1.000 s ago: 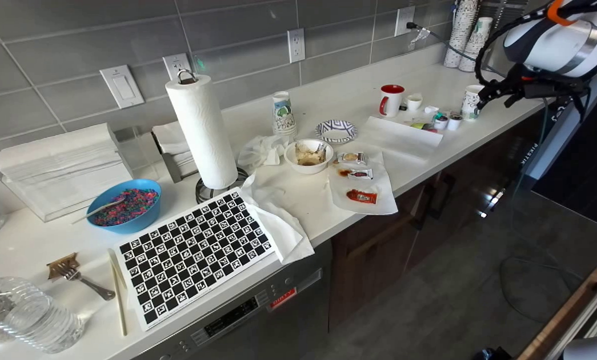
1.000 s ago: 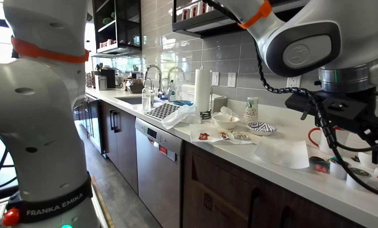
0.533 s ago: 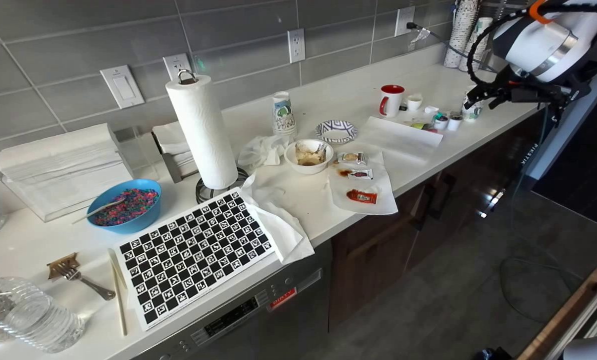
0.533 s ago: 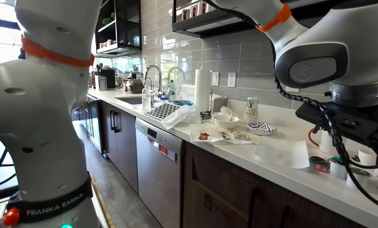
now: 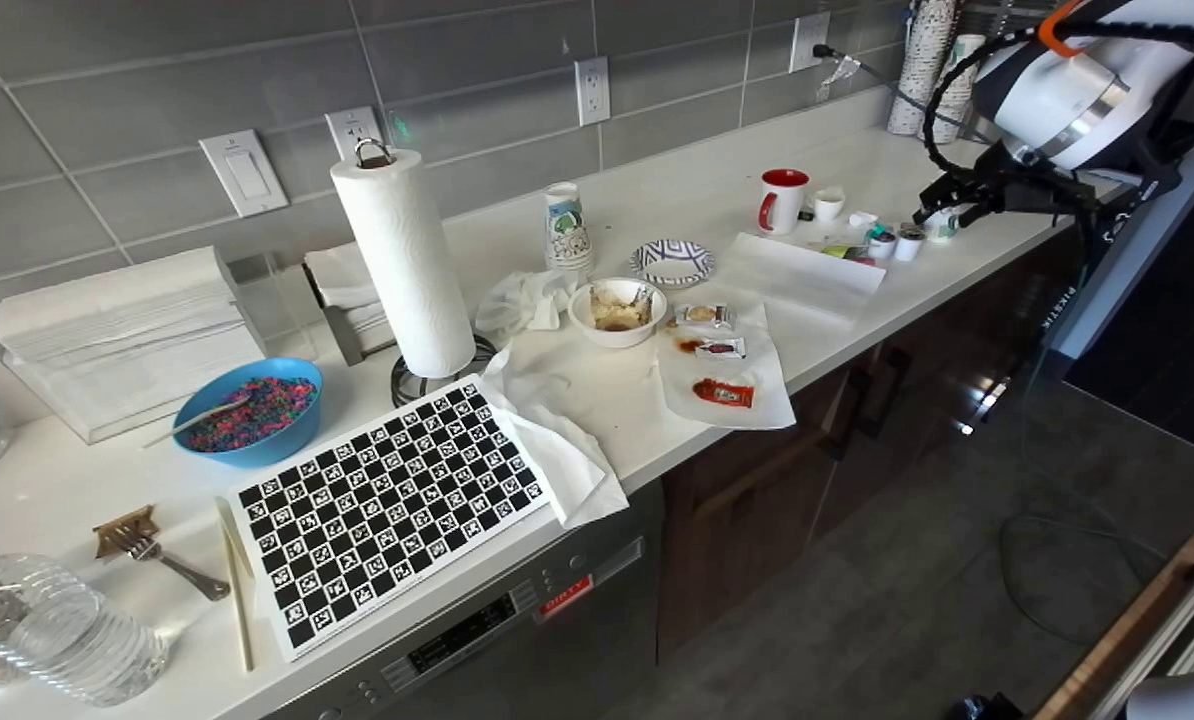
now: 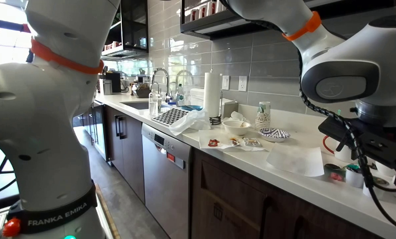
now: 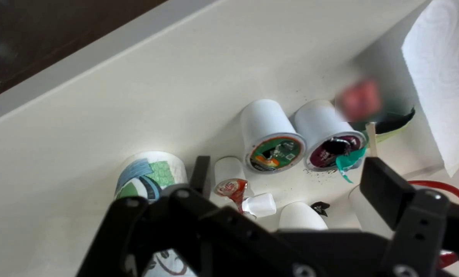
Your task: Place one of the small white containers in the trash can beneath the counter to the right of the dishwasher
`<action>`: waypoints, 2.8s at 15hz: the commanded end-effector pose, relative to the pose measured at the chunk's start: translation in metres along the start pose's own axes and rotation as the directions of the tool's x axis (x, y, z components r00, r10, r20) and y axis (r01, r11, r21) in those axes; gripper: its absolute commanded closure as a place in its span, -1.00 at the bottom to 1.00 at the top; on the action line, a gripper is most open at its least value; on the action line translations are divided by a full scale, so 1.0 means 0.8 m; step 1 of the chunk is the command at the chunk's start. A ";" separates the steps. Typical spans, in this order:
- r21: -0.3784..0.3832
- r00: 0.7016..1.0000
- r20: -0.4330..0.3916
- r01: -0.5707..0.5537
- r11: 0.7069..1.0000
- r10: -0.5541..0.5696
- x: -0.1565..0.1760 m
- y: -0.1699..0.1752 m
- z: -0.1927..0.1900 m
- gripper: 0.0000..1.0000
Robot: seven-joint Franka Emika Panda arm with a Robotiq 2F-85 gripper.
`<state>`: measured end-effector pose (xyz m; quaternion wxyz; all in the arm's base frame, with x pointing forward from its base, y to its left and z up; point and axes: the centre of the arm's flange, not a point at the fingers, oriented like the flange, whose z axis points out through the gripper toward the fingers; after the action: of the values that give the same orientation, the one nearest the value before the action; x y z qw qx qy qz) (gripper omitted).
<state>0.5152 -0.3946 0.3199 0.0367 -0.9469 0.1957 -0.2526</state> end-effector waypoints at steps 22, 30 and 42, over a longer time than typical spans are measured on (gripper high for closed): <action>0.045 0.998 0.031 0.044 0.998 -0.045 0.019 -0.004 0.053 -0.97; 0.027 0.999 0.042 0.028 0.999 -0.029 0.005 0.000 0.050 -0.80; 0.012 0.999 0.023 0.029 1.000 -0.029 0.004 0.007 0.053 -0.67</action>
<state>0.5420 -0.4037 0.2858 0.0479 -0.9523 0.1808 -0.2410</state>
